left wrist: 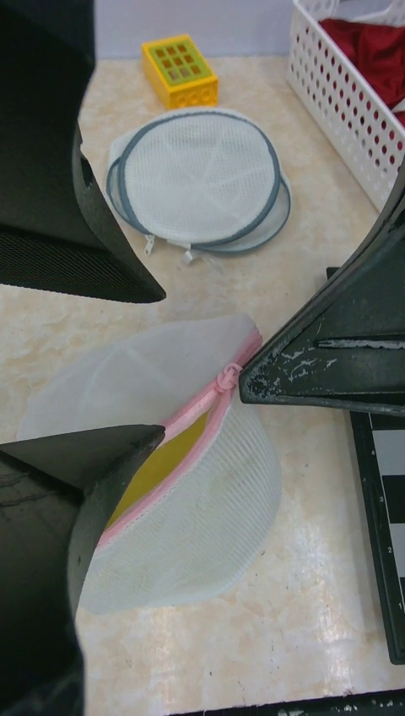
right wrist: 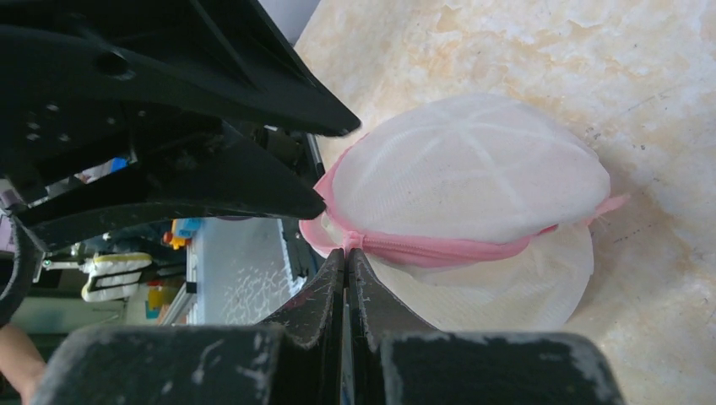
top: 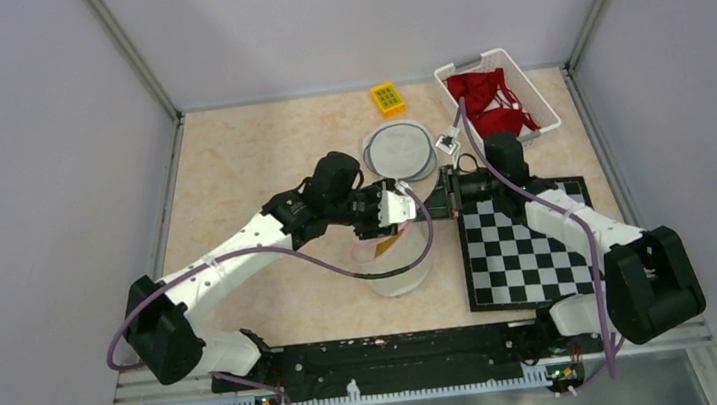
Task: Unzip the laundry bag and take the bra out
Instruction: Unzip the laundry bag at the center of the board, then open the laundry bag at the center of the board.
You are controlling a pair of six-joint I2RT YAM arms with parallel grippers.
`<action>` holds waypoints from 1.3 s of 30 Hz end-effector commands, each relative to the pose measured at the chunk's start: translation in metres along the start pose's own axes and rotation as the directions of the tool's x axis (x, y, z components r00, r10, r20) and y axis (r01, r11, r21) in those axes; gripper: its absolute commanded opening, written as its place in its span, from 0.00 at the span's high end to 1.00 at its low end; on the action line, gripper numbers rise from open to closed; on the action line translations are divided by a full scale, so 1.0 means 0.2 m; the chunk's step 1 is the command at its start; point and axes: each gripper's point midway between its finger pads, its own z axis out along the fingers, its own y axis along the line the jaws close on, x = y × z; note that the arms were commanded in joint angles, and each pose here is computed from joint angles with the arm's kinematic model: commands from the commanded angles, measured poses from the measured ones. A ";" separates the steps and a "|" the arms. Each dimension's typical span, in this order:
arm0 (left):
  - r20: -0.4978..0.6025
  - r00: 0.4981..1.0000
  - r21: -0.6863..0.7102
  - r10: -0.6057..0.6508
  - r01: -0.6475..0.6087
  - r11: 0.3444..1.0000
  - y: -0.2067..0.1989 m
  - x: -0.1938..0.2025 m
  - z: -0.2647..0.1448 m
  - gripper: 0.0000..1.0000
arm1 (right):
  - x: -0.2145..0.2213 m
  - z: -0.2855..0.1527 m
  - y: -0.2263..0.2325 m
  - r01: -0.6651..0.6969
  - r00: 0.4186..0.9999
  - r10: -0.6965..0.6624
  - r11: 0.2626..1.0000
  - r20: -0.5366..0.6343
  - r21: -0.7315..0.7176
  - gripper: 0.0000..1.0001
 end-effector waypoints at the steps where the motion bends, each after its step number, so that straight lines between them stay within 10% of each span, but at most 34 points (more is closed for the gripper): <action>1: 0.031 0.999 0.036 -0.037 0.036 0.999 -0.02 -0.05 0.04 0.41 | -0.07 -0.02 0.09 0.082 0.996 -0.080 0.996 0.037 -0.038 1.00; 18: 0.044 0.968 0.058 -0.247 0.244 0.968 -0.09 -0.05 0.06 0.29 | -0.07 -0.01 0.08 0.078 0.996 -0.077 0.997 0.040 -0.027 1.00; 31: -0.068 0.971 -0.150 -0.230 0.218 0.964 0.05 0.16 -0.02 0.97 | -0.07 -0.01 0.03 0.072 0.997 -0.072 0.997 0.017 -0.009 1.00; 39: -0.071 0.955 -0.200 -0.288 0.270 0.942 0.17 0.39 -0.13 1.00 | -0.06 -0.03 -0.02 0.082 0.997 -0.082 0.996 0.012 0.022 1.00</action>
